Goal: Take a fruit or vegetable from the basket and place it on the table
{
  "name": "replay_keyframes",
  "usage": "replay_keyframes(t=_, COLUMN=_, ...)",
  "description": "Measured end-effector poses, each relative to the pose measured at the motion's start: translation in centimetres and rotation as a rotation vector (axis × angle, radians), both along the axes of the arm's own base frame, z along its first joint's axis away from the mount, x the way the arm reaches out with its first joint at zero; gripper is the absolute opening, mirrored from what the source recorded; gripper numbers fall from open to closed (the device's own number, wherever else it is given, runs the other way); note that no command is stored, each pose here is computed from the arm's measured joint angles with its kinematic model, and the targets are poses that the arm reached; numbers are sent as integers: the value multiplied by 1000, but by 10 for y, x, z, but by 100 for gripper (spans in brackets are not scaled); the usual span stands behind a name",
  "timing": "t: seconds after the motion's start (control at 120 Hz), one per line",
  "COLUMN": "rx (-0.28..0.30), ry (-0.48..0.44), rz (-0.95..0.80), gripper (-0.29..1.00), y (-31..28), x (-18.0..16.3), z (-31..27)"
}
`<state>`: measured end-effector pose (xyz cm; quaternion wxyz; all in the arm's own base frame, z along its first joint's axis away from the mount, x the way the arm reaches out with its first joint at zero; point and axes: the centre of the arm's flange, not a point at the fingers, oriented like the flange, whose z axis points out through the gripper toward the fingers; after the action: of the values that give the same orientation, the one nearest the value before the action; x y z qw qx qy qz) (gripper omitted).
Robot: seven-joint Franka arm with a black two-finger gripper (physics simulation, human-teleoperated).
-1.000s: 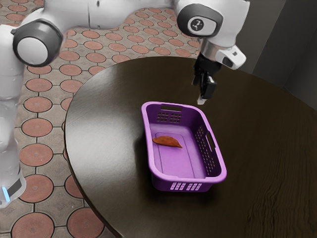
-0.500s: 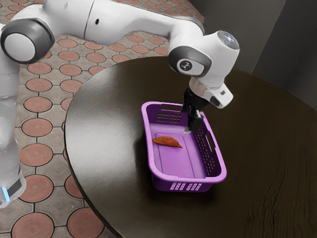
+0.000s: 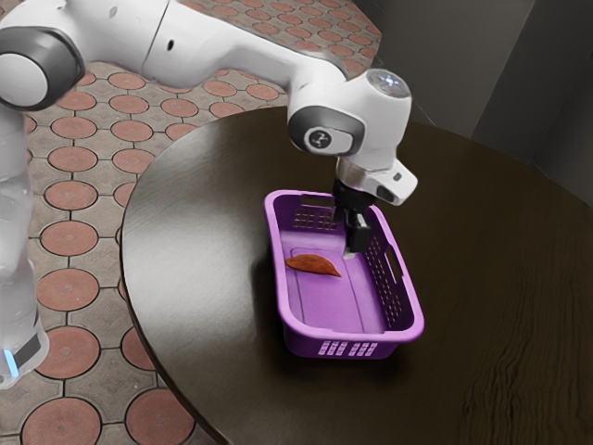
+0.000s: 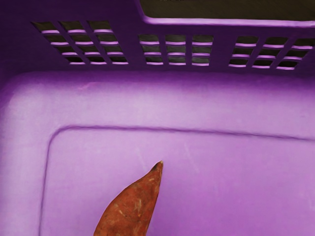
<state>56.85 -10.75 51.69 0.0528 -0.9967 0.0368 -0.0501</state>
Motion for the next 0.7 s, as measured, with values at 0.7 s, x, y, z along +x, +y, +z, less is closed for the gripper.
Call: replay_keyframes(t=0.7, rx=-130, ry=22, rz=170, gripper=70, y=48, x=4, z=-15)
